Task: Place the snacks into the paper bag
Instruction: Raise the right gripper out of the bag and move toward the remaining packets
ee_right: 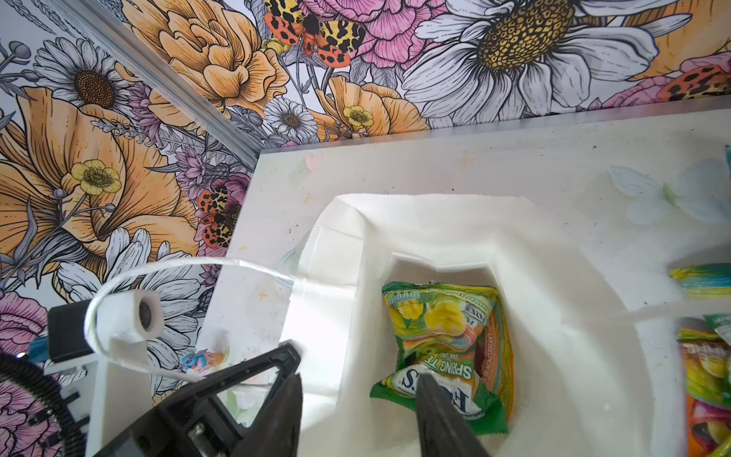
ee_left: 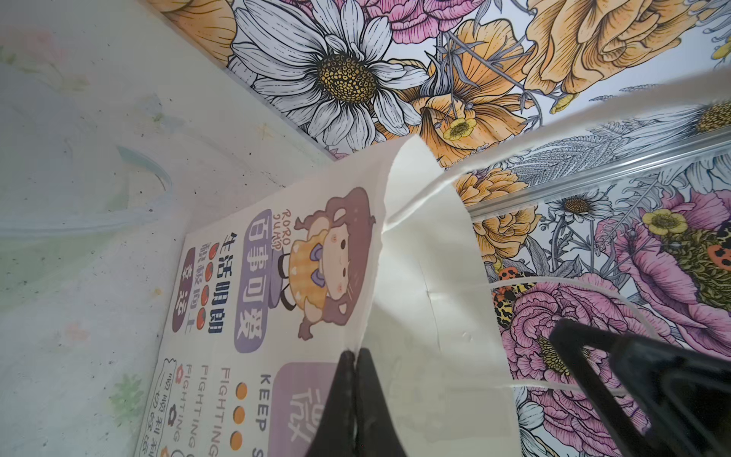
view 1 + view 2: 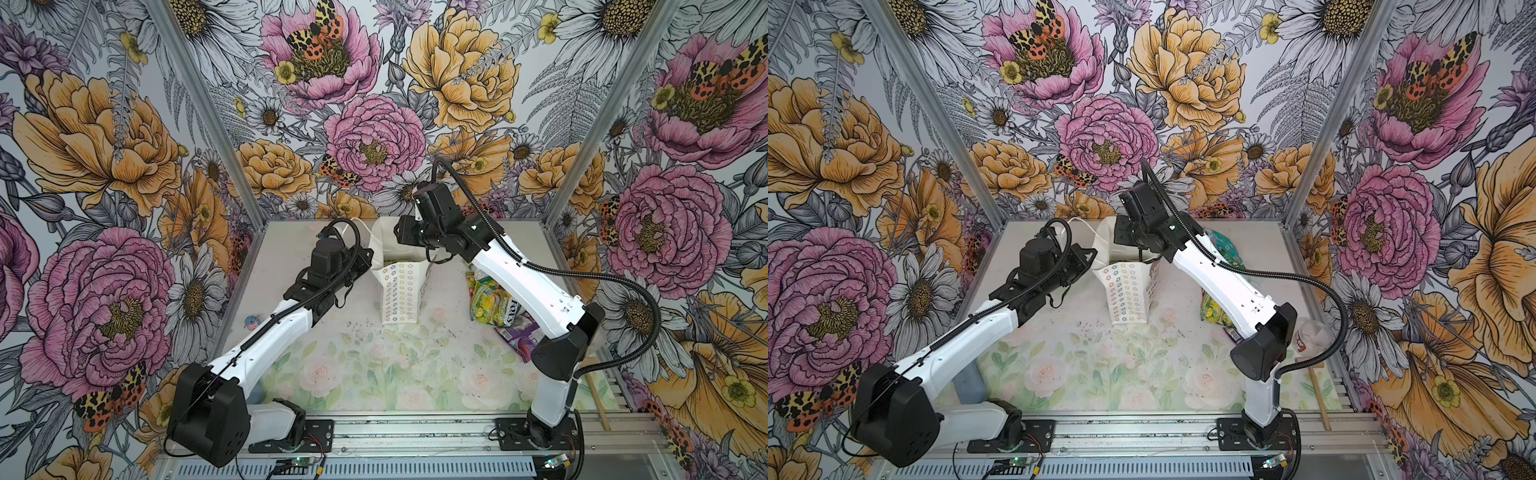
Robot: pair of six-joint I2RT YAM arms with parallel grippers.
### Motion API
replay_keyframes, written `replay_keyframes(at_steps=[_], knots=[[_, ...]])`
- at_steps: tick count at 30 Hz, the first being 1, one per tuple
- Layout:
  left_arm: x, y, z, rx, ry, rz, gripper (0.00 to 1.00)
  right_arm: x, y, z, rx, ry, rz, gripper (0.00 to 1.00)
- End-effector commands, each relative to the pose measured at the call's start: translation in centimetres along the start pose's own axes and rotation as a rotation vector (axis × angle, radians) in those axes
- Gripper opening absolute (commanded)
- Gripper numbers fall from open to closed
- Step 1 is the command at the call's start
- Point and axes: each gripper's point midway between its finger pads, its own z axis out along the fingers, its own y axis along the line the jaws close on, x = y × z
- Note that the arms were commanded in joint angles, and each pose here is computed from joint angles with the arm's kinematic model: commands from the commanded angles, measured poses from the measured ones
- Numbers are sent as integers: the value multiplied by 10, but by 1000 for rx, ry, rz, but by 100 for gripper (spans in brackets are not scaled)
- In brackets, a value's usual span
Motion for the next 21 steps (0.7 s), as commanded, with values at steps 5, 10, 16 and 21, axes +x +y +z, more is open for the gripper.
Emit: replay_keyframes(at_steps=[5,10,16,21], knots=[[0,-5,-2,33,5,-17,0,-1,21,-16,-104,12,-96,49],[1,-5,0,45,16,-28,0,8,37,-36,-217,48,-192,57],[-1,-4,0,43,10,-32,0,7,22,-74,-205,-1,-225,73],[0,-2,0,44,13,-33,0,10,-9,-106,-175,-29,-200,80]])
